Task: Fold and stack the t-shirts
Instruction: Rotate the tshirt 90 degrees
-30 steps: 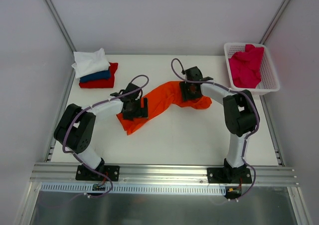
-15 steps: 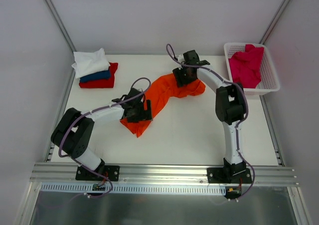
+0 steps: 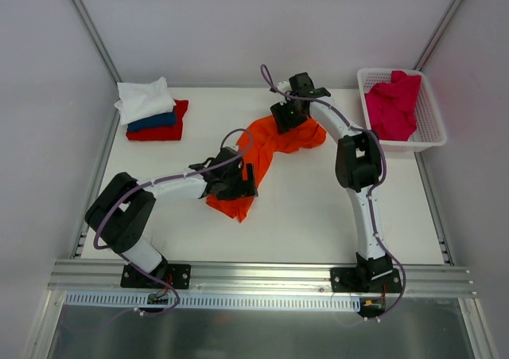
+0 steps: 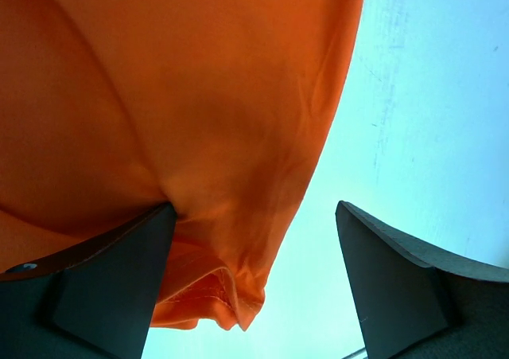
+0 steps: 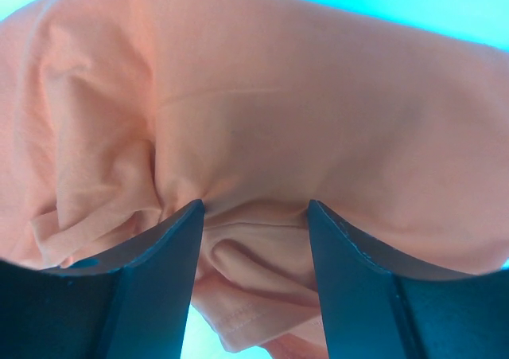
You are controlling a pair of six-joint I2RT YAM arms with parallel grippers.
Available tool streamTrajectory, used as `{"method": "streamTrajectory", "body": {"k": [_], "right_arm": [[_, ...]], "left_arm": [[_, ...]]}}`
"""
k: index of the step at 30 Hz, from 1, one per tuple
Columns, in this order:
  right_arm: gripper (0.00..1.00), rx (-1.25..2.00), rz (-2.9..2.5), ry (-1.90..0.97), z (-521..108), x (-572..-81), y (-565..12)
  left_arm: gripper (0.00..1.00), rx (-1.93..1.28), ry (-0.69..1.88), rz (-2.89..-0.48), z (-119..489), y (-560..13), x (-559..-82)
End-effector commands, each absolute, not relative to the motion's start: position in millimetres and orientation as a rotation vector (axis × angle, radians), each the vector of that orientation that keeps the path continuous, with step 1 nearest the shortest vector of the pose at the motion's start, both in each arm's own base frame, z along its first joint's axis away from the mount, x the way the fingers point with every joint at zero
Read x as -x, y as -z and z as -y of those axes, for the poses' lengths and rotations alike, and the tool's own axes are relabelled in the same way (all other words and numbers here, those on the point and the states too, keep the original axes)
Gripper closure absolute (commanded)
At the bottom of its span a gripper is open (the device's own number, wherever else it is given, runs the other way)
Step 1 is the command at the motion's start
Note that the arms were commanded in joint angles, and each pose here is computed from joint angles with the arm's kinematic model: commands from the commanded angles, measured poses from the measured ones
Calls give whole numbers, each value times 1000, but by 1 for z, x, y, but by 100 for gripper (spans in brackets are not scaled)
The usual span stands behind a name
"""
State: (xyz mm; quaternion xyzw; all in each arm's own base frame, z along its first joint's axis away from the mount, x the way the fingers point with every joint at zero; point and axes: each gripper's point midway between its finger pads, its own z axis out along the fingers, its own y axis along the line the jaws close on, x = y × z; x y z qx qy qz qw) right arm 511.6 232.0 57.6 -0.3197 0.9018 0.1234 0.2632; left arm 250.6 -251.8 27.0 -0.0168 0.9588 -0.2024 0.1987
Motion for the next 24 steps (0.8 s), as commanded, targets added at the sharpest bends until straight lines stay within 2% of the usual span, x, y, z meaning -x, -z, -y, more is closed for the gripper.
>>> {"method": "streamTrajectory", "body": {"k": [1,7,14,24], "right_arm": [[41,861,-2448,-410,-236,-508,-60],[40,845,-2497,-466,-240,-502,-38],[33,817,-2480,-617,-242,-515,-48],[33,759,-2450,-819,-248,-517,-56]], "left_arm": [[15,69,434,-2974,231,23,-184],[16,53,452,-2973,237,20,-180],[16,23,469,-2982,250,18,-166],[15,-104,495,-3030,288,20,-128]]}}
